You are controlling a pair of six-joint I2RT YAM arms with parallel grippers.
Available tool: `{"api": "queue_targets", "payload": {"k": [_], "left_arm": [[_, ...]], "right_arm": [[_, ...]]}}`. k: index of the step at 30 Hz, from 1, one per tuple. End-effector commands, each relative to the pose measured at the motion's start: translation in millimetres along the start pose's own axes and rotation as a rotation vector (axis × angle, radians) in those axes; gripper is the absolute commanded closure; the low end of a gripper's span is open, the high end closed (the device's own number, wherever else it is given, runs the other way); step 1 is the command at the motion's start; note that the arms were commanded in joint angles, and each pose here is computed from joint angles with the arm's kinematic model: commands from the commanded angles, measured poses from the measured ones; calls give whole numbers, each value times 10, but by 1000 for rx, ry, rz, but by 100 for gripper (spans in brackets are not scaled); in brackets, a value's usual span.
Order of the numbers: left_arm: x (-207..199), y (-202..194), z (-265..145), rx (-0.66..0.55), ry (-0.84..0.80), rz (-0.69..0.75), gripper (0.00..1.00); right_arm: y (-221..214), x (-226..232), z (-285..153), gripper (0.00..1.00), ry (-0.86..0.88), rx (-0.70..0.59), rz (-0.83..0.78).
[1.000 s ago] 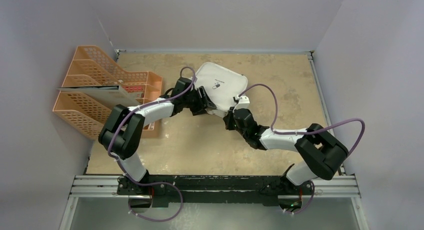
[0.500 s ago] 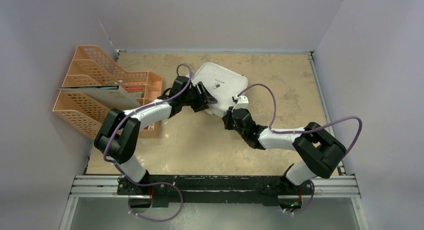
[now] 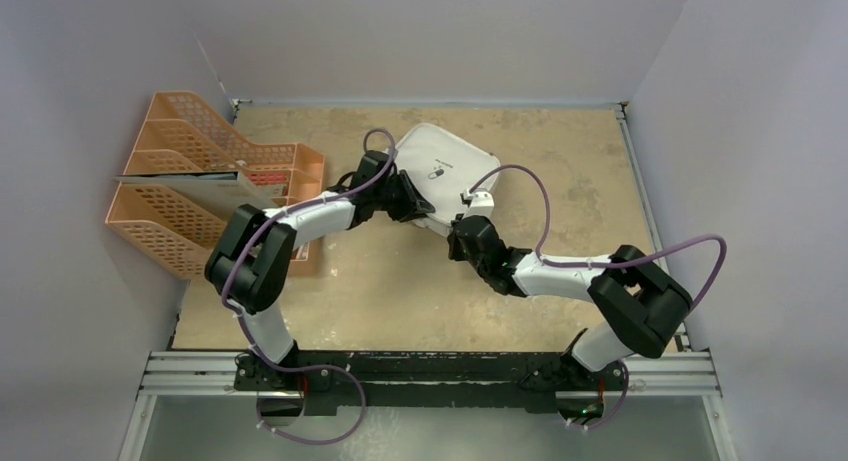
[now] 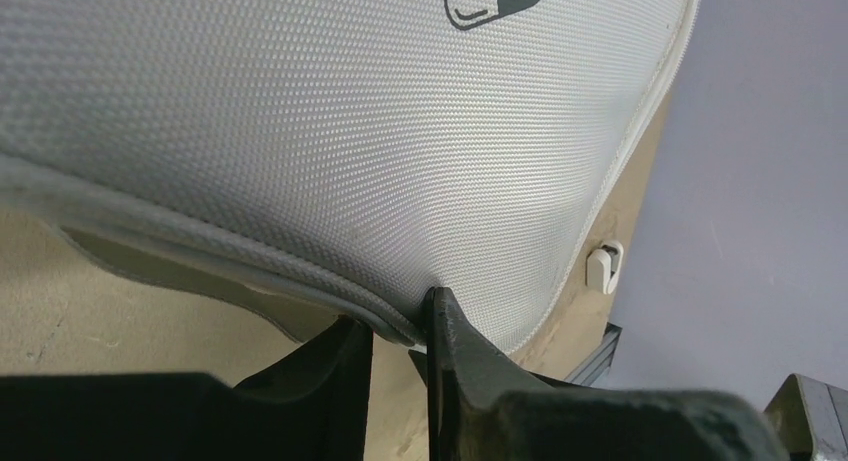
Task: Organize the medicine kit
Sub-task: Zip the medicine box at the center of the board.
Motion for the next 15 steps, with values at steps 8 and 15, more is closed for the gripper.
{"api": "queue_targets", "payload": {"k": [8,15], "left_arm": [[668,-15,-89,2,334,238,90],[679,13,-98,17,367,279,91]], "right_arm": [[17,-756,-36,100,-292,37,-11],[230,-832,-45,100,-298,-7,-24]]}}
Point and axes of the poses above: each gripper's point midway between its finger pads, its own z axis out along the fingers, its own x axis along the line the jaws close on, y = z × x, the point moved 6 cm from there along -z, back along the fingers, and after that the axes turned 6 degrees about -z, right-handed, at the moved point
